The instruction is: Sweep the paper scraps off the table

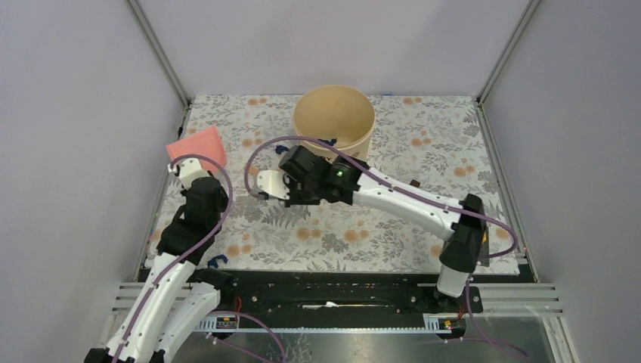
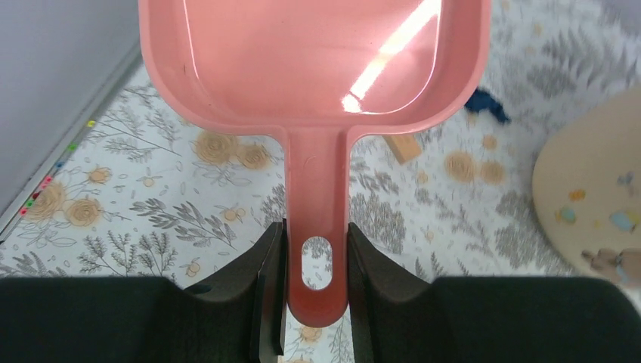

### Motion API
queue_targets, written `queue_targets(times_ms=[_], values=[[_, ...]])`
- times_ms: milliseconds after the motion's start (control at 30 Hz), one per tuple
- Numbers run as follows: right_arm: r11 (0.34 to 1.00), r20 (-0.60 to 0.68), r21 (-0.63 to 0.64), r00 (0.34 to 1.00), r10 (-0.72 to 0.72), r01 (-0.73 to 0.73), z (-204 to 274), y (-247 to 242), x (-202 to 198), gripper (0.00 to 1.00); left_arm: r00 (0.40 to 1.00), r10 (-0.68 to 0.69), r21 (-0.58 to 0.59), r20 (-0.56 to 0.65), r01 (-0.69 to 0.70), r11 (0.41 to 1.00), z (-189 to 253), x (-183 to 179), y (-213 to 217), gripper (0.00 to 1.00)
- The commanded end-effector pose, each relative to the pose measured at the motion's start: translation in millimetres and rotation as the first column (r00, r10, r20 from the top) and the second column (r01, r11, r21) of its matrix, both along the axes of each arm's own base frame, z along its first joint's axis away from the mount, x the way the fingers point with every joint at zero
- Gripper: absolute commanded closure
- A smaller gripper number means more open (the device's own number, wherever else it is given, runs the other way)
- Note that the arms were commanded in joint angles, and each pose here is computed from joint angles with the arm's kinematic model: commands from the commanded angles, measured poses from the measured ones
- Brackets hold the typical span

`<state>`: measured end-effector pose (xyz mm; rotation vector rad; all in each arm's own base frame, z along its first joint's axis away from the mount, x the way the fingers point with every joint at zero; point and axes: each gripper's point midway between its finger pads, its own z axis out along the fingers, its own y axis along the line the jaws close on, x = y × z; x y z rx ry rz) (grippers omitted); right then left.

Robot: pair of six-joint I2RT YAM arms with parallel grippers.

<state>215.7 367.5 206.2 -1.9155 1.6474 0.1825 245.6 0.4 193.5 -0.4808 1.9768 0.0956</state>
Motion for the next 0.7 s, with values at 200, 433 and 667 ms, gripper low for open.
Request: queue_targets(times_ms=[200, 433, 667], values=[[0.974, 0.39, 0.148, 0.895, -0.218, 0.173, 39, 96, 92, 1.0, 0.907, 0.308, -0.087, 0.288, -0.296, 0.951, 59, -37, 56, 1.0], [0.964, 0.576, 0.136, 0.773, -0.266, 0.23, 20, 125, 139, 1.0, 0.875, 0.358, -0.122, 0.325, -0.337, 0.934, 68, -50, 65, 1.0], [0.965, 0.657, 0.131, 0.709, -0.255, 0.226, 5, 146, 165, 1.0, 0.829, 0.359, -0.177, 0.43, -0.312, 0.933, 82, -66, 70, 1.0]])
